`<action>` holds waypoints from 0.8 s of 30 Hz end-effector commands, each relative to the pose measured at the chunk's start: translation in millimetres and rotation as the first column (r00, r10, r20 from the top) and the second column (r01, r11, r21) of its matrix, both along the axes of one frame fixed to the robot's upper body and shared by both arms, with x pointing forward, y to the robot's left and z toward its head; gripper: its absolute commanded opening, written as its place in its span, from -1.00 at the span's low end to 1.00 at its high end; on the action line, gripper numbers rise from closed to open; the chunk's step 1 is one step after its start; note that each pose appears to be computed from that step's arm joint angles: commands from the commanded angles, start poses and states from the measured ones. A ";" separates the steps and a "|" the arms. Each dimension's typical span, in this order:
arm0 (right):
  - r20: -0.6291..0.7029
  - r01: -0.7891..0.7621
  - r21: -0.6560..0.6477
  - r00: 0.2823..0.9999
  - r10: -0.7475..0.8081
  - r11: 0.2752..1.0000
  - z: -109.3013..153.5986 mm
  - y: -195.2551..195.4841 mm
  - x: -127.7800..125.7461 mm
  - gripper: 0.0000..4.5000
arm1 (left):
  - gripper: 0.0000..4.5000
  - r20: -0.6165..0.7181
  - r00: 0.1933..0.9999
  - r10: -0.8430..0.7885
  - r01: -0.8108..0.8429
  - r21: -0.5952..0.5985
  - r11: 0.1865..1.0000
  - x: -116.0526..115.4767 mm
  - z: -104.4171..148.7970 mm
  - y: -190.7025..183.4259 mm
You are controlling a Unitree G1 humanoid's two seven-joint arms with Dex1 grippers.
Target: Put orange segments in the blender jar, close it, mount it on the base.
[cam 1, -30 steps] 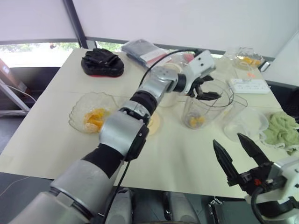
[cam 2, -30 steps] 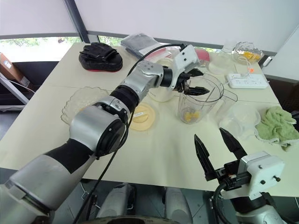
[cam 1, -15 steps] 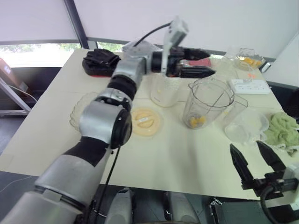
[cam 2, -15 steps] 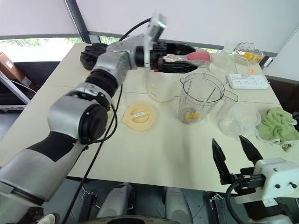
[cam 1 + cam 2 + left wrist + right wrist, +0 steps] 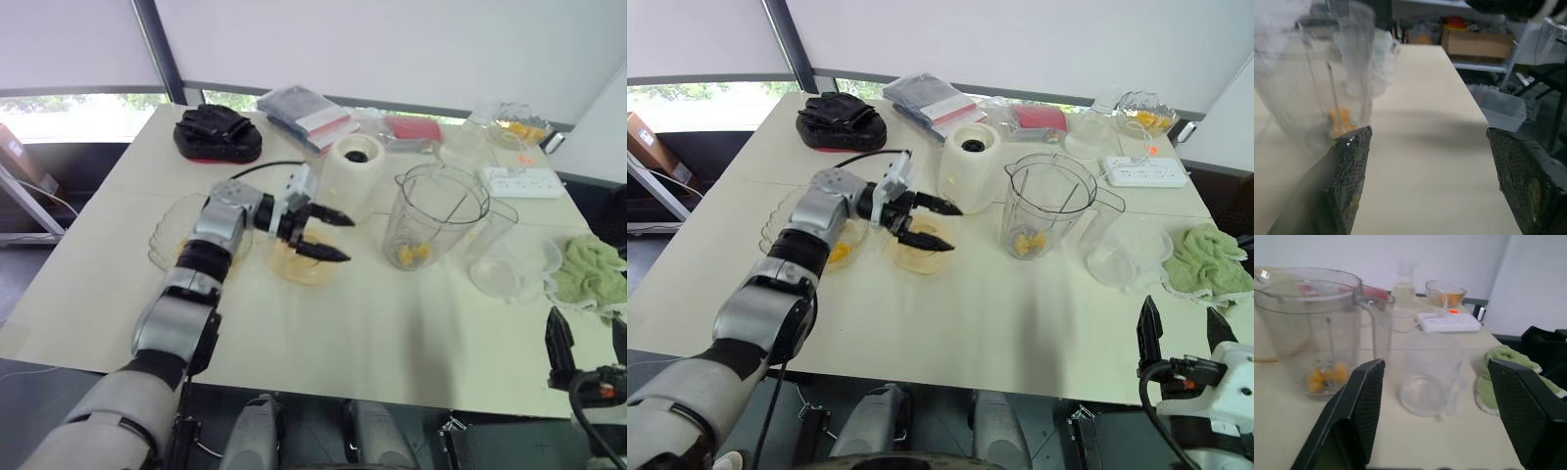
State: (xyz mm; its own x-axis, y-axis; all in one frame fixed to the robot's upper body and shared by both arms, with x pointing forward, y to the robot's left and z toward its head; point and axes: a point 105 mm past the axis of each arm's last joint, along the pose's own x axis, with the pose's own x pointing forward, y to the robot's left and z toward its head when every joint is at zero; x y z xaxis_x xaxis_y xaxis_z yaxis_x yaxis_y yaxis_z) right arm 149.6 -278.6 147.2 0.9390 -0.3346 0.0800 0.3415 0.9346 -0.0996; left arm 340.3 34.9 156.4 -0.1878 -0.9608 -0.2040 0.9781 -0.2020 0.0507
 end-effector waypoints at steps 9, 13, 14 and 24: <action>-0.022 0.115 0.050 0.993 -0.114 0.992 -27.6 -38.3 41.5 0.54 | 0.73 0.079 0.996 -0.036 0.041 -0.069 0.997 -21.2 10.6 -14.8; -0.025 0.147 0.056 0.989 -0.146 0.987 -33.7 -42.6 57.9 0.54 | 0.73 0.087 0.996 -0.023 0.029 -0.075 0.997 -21.3 9.9 -14.7; -0.027 0.163 0.063 0.986 -0.162 0.985 -35.7 -44.7 60.5 0.54 | 0.73 0.091 0.996 -0.015 0.022 -0.076 0.997 -20.7 9.1 -14.9; -0.095 0.237 0.073 0.969 -0.230 0.969 -58.7 -53.4 79.7 0.54 | 0.73 0.114 0.993 0.027 -0.018 -0.076 0.997 -19.0 5.1 -16.3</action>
